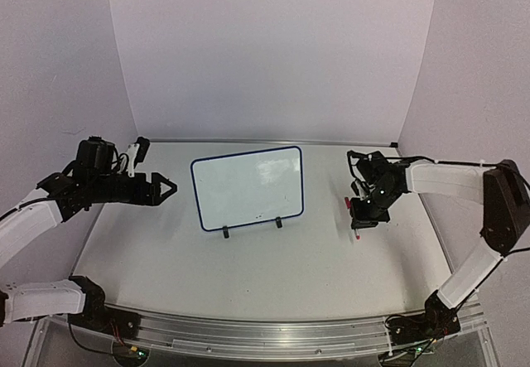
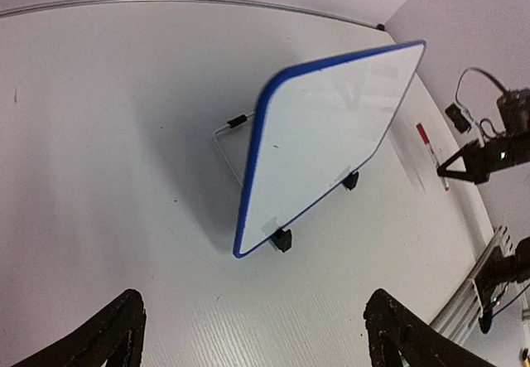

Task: Write a sentence on the whiteboard
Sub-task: Pick up the whiteboard marker from the center of the board, then pass from the right arm to the left

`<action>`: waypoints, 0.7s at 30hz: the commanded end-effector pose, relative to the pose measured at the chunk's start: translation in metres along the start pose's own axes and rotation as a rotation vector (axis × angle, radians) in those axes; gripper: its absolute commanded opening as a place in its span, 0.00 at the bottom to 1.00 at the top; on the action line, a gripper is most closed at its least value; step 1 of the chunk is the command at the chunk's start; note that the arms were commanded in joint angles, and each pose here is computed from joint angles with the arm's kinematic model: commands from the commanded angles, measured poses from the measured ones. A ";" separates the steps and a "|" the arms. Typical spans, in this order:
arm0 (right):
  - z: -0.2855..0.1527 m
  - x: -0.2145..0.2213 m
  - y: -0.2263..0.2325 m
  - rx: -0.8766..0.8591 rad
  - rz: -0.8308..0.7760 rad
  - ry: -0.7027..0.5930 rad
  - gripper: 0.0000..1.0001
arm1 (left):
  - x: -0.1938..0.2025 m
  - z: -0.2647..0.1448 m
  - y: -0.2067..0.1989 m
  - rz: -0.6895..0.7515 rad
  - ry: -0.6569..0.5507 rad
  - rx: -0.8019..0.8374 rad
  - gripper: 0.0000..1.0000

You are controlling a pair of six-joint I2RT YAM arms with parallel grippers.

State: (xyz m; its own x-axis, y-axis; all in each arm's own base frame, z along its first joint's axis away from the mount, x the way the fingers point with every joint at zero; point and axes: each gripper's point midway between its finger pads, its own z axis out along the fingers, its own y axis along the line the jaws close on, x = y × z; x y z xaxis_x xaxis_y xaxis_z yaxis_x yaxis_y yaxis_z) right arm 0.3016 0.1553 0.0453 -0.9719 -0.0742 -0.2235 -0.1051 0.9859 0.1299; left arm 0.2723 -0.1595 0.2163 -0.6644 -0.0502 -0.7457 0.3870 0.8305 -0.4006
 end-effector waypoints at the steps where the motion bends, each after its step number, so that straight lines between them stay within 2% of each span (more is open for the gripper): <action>1: -0.067 -0.003 0.035 -0.212 -0.012 -0.059 0.00 | -0.032 -0.021 -0.056 0.215 -0.125 0.139 0.92; 5: -0.102 0.024 0.079 -0.481 -0.060 0.022 0.00 | -0.033 -0.034 -0.113 0.367 -0.179 0.354 0.94; 9: -0.121 0.043 0.113 -0.620 -0.121 0.098 0.00 | -0.022 -0.032 -0.156 0.451 -0.146 0.499 0.95; 15: -0.142 0.080 0.189 -0.820 -0.247 0.270 0.00 | 0.023 -0.010 -0.205 0.686 -0.081 0.517 0.95; 21: -0.157 0.098 0.229 -0.959 -0.260 0.448 0.00 | 0.051 -0.008 -0.235 0.893 -0.171 0.517 0.95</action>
State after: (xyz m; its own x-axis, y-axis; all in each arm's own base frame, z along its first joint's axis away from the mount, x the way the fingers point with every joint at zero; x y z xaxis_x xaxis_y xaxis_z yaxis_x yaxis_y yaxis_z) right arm 0.1639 0.3311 0.1783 -0.8871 -0.4554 -0.0756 -0.3348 0.5218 0.7846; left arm 0.1415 -0.3414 0.2521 -0.1290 0.3967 -0.9088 0.9646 0.2628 -0.0223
